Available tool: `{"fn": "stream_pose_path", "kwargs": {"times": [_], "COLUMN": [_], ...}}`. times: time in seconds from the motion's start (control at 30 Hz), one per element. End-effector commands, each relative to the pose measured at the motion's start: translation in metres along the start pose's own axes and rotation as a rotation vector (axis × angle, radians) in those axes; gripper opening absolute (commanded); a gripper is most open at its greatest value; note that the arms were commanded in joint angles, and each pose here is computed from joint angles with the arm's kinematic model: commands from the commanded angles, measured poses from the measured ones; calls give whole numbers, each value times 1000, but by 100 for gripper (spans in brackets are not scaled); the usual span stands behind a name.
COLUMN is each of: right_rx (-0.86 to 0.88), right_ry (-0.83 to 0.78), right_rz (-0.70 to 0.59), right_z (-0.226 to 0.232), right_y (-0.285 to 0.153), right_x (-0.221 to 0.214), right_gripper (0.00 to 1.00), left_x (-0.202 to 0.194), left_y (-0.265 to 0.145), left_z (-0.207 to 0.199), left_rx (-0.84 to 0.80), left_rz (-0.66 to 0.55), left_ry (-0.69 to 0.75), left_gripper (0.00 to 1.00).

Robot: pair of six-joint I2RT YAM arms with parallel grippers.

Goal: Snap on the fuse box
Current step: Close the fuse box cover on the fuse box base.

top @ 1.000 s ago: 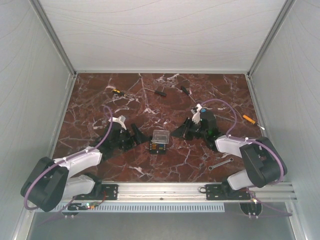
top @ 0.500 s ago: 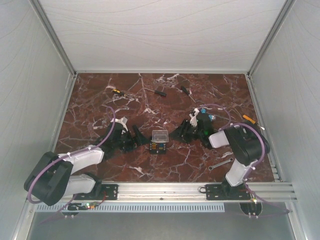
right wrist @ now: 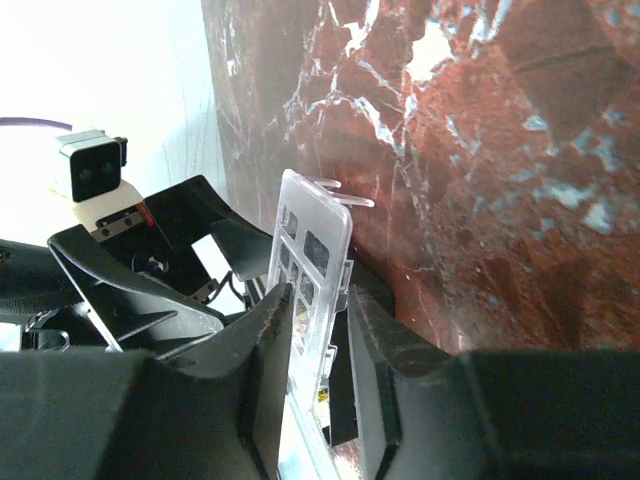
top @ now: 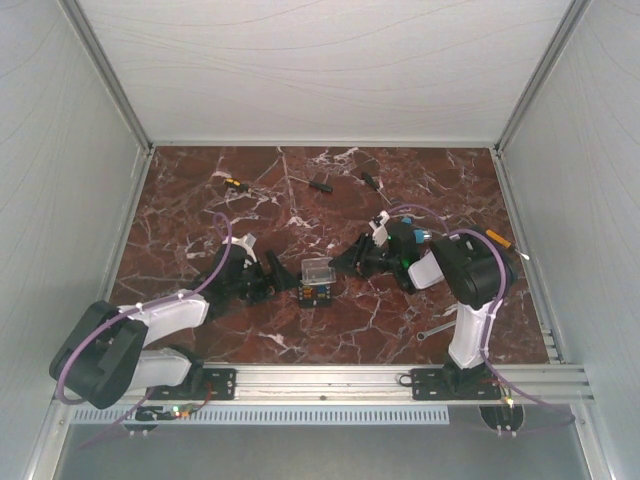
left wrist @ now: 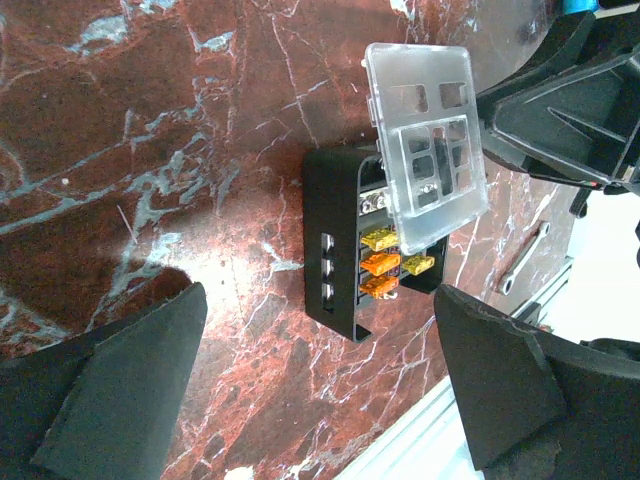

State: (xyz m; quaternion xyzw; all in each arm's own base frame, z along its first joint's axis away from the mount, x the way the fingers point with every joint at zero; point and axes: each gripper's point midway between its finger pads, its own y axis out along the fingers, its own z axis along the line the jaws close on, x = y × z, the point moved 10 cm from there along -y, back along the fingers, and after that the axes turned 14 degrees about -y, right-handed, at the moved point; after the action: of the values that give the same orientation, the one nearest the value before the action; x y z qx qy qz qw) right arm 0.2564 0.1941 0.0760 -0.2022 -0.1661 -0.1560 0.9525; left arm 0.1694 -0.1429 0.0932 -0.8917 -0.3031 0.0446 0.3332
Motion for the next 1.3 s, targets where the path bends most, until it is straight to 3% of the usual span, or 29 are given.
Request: {"fn": "stream_pose_path", "kwargs": {"times": [0.0,0.27,0.87,1.27], "right_rx": [75,123,100,80], "right_ry": [-44,-36,-23,13], "right_rz": [-5,0,-31,-44], "right_z": [9,17,52,35], "right_y": [7,4,-10,-4], "right_x": [7,7,-18,-35], "right_gripper": [23,0,0,0], "left_x": [7,7,8,7], "left_y": [1,0,-5,-4], "left_z": [-14,-15,-18,-19], "left_rx": [-56,-61,-81,-93], "left_rz": [-12,-17,-50,-40], "left_ry": [21,22,2,-2], "left_gripper": [96,95,94,85]}}
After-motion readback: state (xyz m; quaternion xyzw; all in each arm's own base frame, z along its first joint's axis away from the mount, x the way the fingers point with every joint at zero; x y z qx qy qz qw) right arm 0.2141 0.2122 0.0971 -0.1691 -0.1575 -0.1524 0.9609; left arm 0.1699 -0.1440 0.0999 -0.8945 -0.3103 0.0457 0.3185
